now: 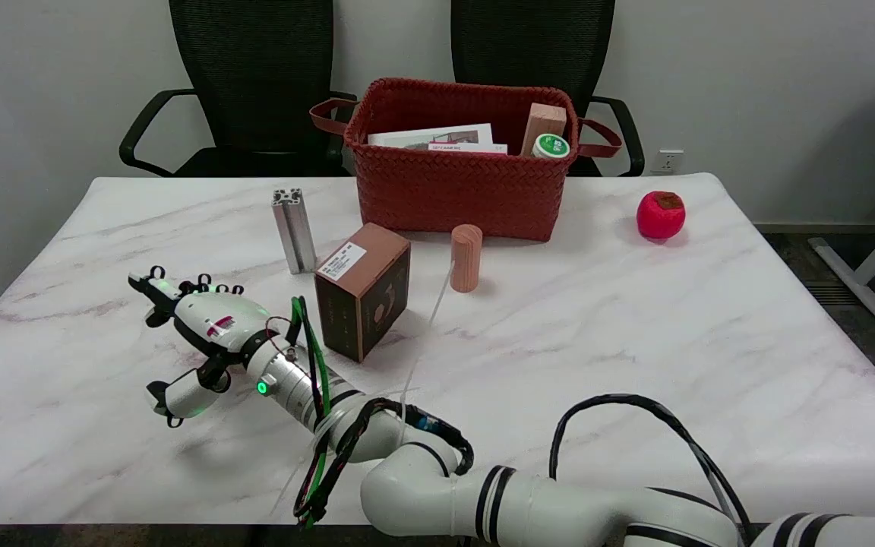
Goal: Pick up the wooden cylinder.
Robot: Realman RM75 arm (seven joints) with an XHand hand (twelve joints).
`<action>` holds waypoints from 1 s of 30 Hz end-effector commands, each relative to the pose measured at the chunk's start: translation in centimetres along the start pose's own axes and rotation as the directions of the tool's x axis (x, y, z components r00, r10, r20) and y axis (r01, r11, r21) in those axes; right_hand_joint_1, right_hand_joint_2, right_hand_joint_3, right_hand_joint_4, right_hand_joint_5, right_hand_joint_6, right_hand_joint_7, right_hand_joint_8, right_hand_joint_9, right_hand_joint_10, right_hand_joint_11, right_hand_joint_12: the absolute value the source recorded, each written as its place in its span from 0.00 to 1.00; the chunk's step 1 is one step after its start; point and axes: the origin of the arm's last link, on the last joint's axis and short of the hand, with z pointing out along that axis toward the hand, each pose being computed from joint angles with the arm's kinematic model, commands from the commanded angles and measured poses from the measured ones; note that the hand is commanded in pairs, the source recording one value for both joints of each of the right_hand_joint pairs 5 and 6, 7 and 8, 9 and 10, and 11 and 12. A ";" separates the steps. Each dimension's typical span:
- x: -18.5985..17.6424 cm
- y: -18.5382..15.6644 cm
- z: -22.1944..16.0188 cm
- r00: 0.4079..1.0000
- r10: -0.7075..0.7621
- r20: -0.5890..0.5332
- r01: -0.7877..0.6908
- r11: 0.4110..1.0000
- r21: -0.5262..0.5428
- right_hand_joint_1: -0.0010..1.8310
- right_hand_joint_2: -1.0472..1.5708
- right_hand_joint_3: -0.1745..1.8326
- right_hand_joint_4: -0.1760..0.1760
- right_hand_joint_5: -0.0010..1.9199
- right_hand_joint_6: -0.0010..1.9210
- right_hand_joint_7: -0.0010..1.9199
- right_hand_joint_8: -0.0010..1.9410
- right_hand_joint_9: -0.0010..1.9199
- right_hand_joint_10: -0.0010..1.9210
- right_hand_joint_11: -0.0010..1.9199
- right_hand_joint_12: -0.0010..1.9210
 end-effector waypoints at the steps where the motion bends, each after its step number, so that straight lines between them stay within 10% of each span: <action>1: -0.1 -0.1 -0.5 1.000 0.013 0.002 -0.013 1.000 0.005 0.60 0.60 0.57 0.50 0.05 0.05 0.25 0.25 0.19 0.18 0.09 0.09; 30: 3.2 0.3 -0.9 0.993 0.044 -0.108 -0.043 0.999 0.014 0.61 0.56 0.57 0.50 0.04 0.04 0.22 0.22 0.17 0.17 0.09 0.09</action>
